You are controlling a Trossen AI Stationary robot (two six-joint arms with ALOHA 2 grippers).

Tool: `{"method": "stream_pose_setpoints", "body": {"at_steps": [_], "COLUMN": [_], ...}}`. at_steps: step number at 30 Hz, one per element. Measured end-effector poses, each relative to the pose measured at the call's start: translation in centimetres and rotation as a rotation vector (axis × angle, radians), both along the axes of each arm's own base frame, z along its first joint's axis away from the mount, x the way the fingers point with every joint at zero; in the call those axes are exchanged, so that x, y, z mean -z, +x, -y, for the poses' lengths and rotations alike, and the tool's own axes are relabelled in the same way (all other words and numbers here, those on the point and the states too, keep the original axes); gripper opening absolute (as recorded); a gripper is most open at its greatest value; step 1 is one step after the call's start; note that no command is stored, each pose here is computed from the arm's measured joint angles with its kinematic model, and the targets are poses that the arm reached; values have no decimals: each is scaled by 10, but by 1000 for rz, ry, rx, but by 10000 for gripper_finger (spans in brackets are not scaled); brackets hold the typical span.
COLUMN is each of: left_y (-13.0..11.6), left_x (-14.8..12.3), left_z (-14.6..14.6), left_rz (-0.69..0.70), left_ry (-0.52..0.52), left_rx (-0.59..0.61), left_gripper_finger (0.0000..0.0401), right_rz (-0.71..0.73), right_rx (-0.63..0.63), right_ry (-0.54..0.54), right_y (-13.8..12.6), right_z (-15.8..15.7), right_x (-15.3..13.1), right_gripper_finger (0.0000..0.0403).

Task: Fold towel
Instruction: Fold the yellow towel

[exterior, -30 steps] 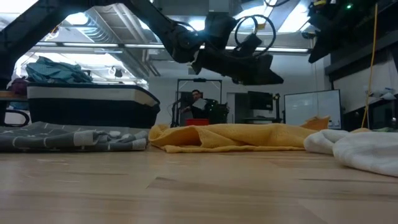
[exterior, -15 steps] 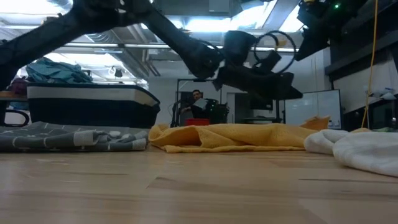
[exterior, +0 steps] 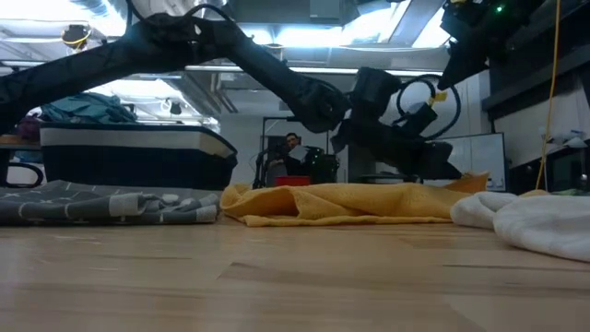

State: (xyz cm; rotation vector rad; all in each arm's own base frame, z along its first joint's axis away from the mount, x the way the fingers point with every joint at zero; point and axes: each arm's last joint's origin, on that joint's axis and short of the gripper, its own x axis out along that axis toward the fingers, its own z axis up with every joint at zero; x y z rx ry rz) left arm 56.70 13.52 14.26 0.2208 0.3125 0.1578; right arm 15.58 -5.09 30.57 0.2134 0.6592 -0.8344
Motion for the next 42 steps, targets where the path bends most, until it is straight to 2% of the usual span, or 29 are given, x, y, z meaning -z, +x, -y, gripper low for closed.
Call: {"method": "stream_pose_setpoints", "body": {"at_steps": [4,16,19,23,25,34,41,42], "left_y": [-1,-1,0,0,0,-5,-16,-18], "left_x": [8,19,17,14,13,8,7,7], "left_z": [-8,-9,-9,-12,-14,-34,-68,-74], "left_rz": [-27,-36,-14,17,27,81,106,118], "left_ry": [42,55,86,96,89,91,8,-29], "left_rx": [-66,-51,-32,-39,-45,-138,-233,-254], "left_gripper_finger": [136,128,97,28,9,2,1,1], "right_rz": [2,59,59,59,59,58,57,57], "right_rx": [0,0,0,0,0,0,0,0], "right_ry": [0,-14,-13,-13,-13,-13,-13,-13], "right_y": [0,4,4,4,4,4,4,4], "right_z": [0,1,1,1,1,1,1,1], "right_x": [0,-4,-4,-4,-4,-4,-4,-4], "right_gripper_finger": [12,12,12,12,12,12,12,12]}}
